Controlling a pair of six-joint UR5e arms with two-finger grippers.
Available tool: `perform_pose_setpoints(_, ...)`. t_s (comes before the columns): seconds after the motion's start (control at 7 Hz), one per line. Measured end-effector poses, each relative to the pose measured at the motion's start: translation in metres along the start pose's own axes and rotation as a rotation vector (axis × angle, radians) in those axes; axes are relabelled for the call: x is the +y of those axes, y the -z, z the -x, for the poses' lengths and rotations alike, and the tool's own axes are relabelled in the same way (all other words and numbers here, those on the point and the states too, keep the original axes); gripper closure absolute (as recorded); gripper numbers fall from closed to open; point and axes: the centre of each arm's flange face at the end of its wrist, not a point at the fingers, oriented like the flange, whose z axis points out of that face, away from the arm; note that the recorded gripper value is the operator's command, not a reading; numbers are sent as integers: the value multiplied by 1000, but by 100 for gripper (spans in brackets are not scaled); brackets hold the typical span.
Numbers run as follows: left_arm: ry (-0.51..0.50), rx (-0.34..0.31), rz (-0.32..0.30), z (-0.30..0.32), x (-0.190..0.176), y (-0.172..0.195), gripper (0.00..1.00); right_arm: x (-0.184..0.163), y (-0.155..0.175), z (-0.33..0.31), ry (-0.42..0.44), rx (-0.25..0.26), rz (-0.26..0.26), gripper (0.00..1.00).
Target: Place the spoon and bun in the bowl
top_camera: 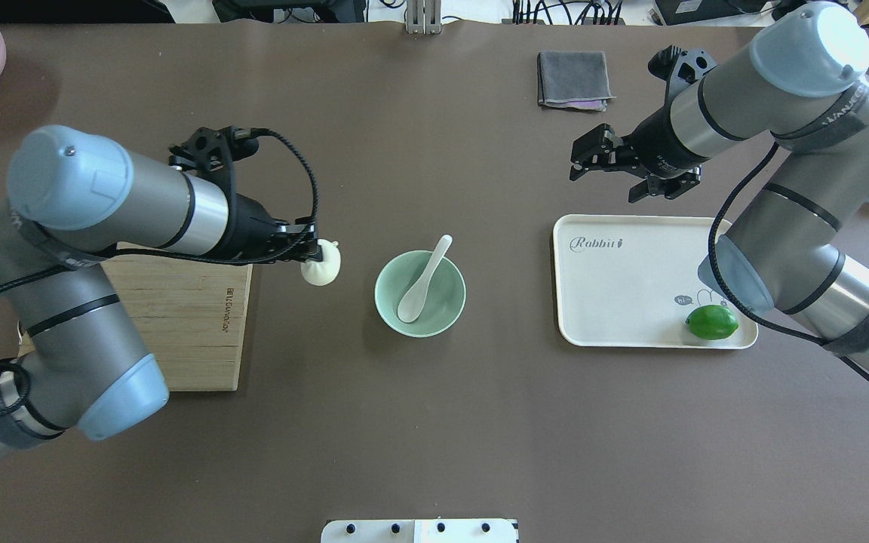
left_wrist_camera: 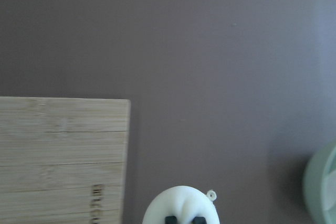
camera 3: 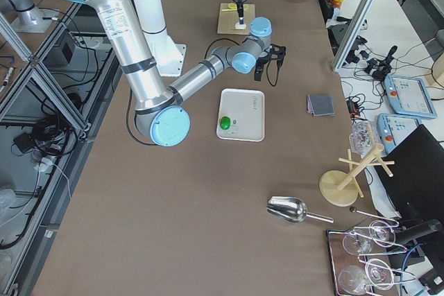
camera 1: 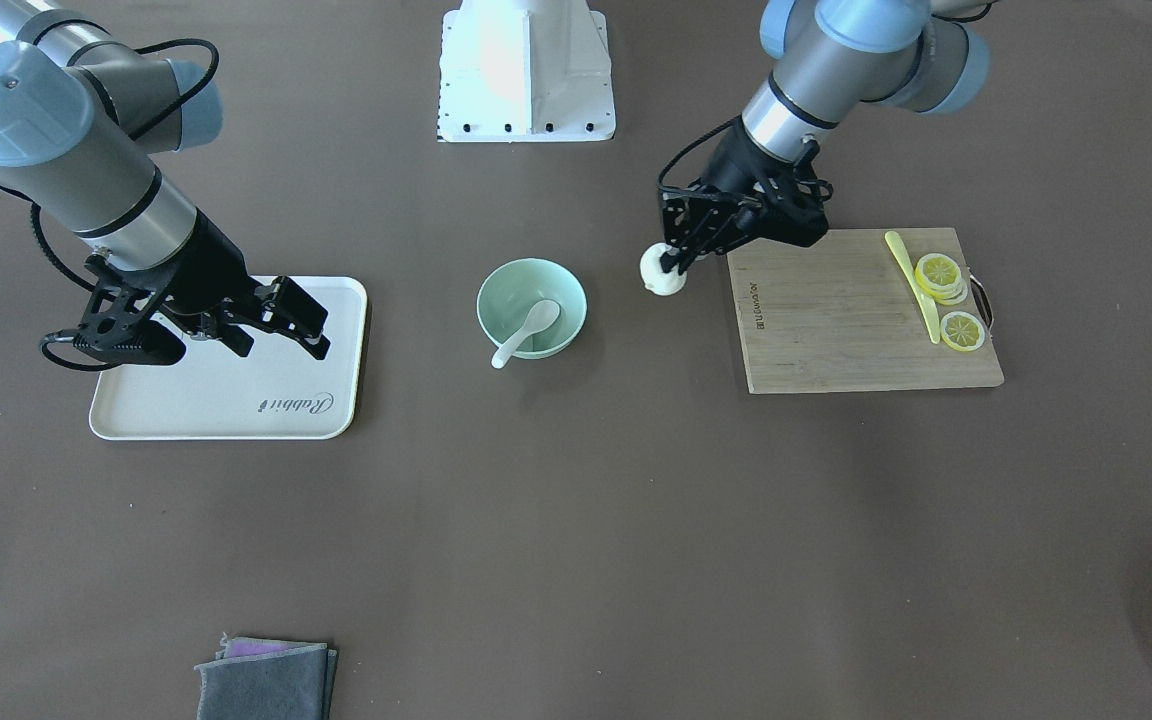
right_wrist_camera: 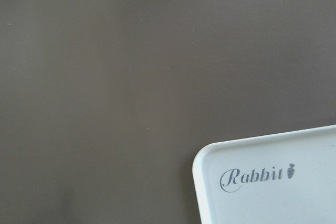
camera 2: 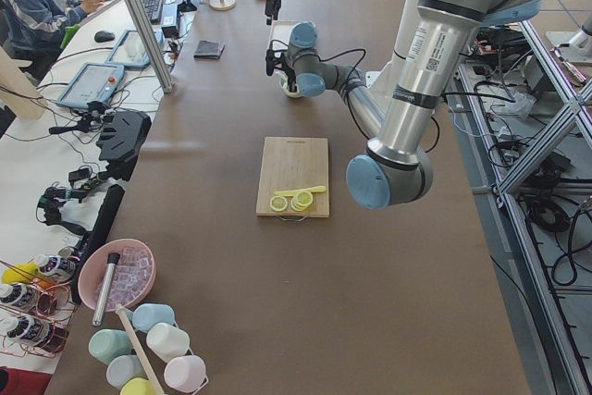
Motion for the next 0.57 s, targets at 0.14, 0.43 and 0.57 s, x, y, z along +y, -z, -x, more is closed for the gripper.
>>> perform_pose_setpoints(0.14, 31, 32, -6, -44, 4, -18, 35, -3, 9, -15, 9, 1, 4, 0)
perform_pose_setpoints(0.43, 12, 7, -52, -56, 12, -51, 1, -2, 21, -28, 16, -2, 1, 0)
perform_pose_setpoints(0.57, -23, -17, -59, -41, 13, -56, 1, -2, 26, -30, 16, -6, -2, 0)
